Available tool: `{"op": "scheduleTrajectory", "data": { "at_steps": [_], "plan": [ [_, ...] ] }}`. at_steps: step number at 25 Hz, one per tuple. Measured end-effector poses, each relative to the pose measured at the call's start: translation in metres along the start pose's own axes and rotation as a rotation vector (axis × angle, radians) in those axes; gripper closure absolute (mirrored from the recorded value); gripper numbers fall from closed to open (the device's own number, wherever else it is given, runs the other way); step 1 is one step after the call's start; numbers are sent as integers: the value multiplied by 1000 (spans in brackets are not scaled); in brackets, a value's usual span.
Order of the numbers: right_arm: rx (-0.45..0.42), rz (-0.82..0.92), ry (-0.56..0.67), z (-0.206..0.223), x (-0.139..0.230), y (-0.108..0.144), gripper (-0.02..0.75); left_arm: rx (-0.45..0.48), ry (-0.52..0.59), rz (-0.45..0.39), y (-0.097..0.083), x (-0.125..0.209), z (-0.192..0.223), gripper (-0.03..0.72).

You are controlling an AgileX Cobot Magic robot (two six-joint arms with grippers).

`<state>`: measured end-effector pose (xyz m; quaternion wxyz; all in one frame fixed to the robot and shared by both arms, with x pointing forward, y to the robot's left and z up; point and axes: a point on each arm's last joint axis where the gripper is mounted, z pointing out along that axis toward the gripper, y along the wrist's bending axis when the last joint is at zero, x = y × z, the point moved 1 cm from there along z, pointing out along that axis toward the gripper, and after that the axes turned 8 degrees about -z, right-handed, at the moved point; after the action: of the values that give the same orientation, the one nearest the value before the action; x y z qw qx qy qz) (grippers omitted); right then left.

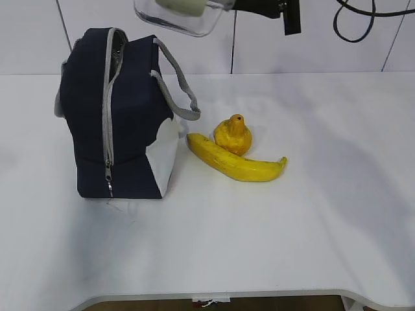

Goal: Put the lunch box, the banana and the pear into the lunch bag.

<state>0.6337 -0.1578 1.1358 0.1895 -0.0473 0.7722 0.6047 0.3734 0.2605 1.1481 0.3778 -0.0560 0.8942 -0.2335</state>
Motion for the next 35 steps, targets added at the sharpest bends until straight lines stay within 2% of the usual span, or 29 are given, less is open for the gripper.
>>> {"op": "scheduleTrajectory", "data": {
  "at_steps": [4, 13, 21, 29, 32, 35],
  "plan": [
    [-20, -44, 32, 11, 6, 10, 352, -8, 79, 25, -4, -39, 29, 294],
    [-39, -95, 78, 25, 15, 18, 352, 49, 324, 56, 2, -91, 121, 288],
    [-39, -113, 78, 25, 15, 18, 352, 97, 437, 16, 15, -104, 186, 305],
    [-22, -144, 35, 28, 12, 17, 352, 144, 493, -5, 24, -97, 215, 310],
    [-11, -187, 9, 38, 13, 20, 352, 156, 475, -3, 23, -98, 217, 360],
    [-4, -229, -7, 50, 17, 24, 352, 158, 448, 0, 23, -101, 218, 527]
  ]
}}
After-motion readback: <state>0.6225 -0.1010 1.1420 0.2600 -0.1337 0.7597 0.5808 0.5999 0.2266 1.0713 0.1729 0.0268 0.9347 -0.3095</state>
